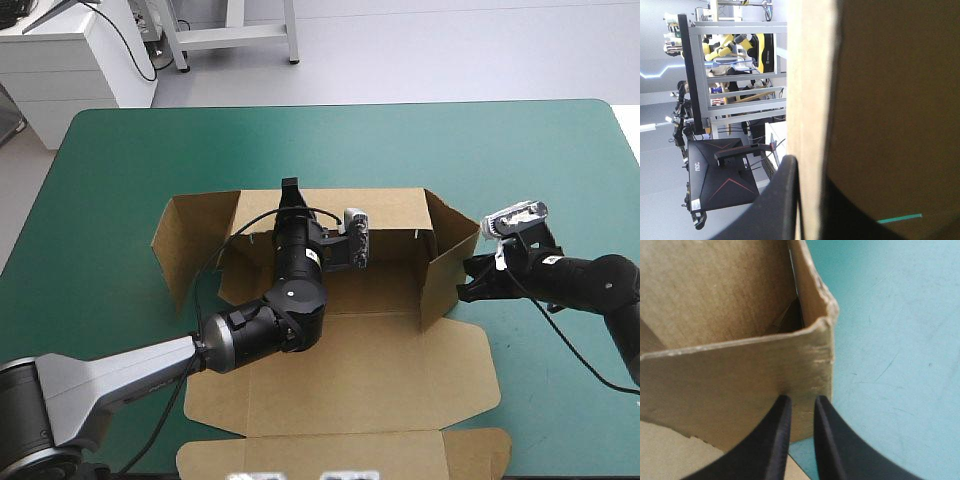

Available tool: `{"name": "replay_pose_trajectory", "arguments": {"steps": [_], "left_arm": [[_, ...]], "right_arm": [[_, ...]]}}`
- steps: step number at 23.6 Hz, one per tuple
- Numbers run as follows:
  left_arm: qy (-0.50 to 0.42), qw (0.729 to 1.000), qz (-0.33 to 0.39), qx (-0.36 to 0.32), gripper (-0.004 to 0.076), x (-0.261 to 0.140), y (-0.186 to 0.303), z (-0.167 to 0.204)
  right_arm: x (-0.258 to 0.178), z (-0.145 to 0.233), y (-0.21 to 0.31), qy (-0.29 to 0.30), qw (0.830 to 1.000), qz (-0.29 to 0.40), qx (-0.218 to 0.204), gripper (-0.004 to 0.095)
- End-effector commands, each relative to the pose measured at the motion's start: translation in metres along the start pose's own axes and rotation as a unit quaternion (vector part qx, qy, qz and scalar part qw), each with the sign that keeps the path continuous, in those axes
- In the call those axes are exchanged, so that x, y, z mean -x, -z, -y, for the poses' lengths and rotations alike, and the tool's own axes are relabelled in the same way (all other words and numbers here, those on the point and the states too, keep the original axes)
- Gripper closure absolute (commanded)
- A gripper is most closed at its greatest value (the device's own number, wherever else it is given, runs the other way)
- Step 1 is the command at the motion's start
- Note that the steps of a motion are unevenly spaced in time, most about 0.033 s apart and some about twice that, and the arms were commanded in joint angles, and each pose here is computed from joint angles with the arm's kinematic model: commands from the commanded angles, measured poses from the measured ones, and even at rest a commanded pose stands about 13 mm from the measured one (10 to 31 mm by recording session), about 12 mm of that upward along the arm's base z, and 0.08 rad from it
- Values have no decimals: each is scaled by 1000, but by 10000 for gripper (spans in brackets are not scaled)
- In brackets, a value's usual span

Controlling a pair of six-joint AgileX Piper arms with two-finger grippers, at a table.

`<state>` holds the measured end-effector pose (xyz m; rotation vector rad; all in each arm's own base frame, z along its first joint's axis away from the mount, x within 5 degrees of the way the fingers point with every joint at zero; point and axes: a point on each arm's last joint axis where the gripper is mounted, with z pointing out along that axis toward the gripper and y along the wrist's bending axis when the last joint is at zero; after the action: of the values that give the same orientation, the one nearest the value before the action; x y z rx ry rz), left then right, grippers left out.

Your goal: Fold the box

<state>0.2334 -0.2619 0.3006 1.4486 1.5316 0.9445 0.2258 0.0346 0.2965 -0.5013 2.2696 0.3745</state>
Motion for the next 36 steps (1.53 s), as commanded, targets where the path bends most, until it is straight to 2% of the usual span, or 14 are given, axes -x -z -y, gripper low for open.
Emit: {"name": "replay_pose_trajectory", "arguments": {"steps": [1,3,6,10,12,19,24,30,36], "left_arm": [[34,999,5,-3,731,-3,9,-10],[34,999,5,-3,731,-3,9,-10],[34,999,5,-3,731,-3,9,-10],[34,999,5,-3,731,-3,9,-10],[34,999,4,-3,731,-3,9,-10],[34,999,5,-2,731,-3,9,-10],[33,999,6,0,731,-3,9,-11],[33,999,7,-1,731,-2,9,-11],[30,1000,7,1,731,-2,9,-11]], "right_arm": [[12,0,10,29,999,41,-12,469],[12,0,10,48,998,41,-12,331],[12,-2,9,71,997,39,-1,252],[12,-5,1,102,993,39,38,253],[12,-4,-5,99,993,38,51,253],[12,-3,-11,56,996,38,64,253],[13,-16,-12,61,994,48,70,253],[4,-39,-32,61,995,77,21,253],[5,-58,-41,18,990,137,-25,278]]}}
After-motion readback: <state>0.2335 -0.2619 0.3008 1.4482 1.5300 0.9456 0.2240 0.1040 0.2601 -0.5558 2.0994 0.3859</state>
